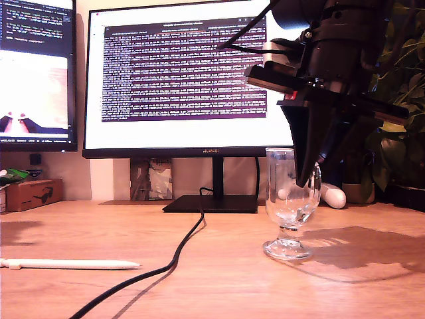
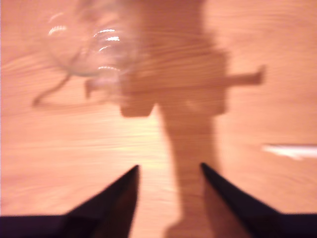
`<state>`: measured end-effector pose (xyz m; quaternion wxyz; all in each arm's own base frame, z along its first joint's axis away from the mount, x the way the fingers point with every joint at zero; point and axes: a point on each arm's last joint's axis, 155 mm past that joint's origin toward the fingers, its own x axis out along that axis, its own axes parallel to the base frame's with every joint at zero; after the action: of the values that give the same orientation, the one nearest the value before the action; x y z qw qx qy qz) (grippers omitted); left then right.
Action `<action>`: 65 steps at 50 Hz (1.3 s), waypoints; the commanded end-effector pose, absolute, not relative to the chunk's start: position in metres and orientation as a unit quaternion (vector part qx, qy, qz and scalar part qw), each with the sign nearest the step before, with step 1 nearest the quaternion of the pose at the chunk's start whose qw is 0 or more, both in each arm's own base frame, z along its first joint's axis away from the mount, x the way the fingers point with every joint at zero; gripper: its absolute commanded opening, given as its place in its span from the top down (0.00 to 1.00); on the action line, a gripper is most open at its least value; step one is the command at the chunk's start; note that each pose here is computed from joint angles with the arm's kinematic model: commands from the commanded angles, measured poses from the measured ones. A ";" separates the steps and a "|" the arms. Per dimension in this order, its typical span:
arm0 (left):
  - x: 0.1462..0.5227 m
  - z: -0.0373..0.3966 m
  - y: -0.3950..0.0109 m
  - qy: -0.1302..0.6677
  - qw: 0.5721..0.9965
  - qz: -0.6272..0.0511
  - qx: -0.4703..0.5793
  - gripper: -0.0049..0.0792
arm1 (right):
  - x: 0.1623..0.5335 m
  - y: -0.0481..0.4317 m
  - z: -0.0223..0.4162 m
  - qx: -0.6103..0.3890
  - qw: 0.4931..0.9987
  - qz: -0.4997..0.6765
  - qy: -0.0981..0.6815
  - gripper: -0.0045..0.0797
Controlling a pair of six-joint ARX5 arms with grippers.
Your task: Pick the small glass cups in front of you with each of your hands, and place them behind the white pen
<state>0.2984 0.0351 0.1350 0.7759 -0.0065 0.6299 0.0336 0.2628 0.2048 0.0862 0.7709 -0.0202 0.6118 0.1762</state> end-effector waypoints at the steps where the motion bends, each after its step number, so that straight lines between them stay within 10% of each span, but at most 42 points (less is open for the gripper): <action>1: 0.302 0.138 0.042 0.624 0.780 0.048 -0.011 0.46 | 0.265 0.207 0.087 -0.020 0.773 0.179 0.608 0.96; 43: 0.345 0.091 0.058 0.628 0.776 0.058 -0.020 0.48 | 0.269 0.210 0.089 -0.017 0.778 0.182 0.601 0.96; 57: 0.354 0.075 0.060 0.634 0.772 0.051 -0.020 0.64 | 0.269 0.210 0.089 -0.017 0.778 0.182 0.601 0.96; 65: 0.358 0.075 0.060 0.627 0.777 0.050 -0.017 0.90 | 0.270 0.211 0.089 -0.015 0.780 0.183 0.598 0.96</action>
<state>0.3535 0.0589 0.0765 0.7742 -0.0172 0.6307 0.0512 0.2677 0.2082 0.0881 0.7772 -0.0165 0.6027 0.1803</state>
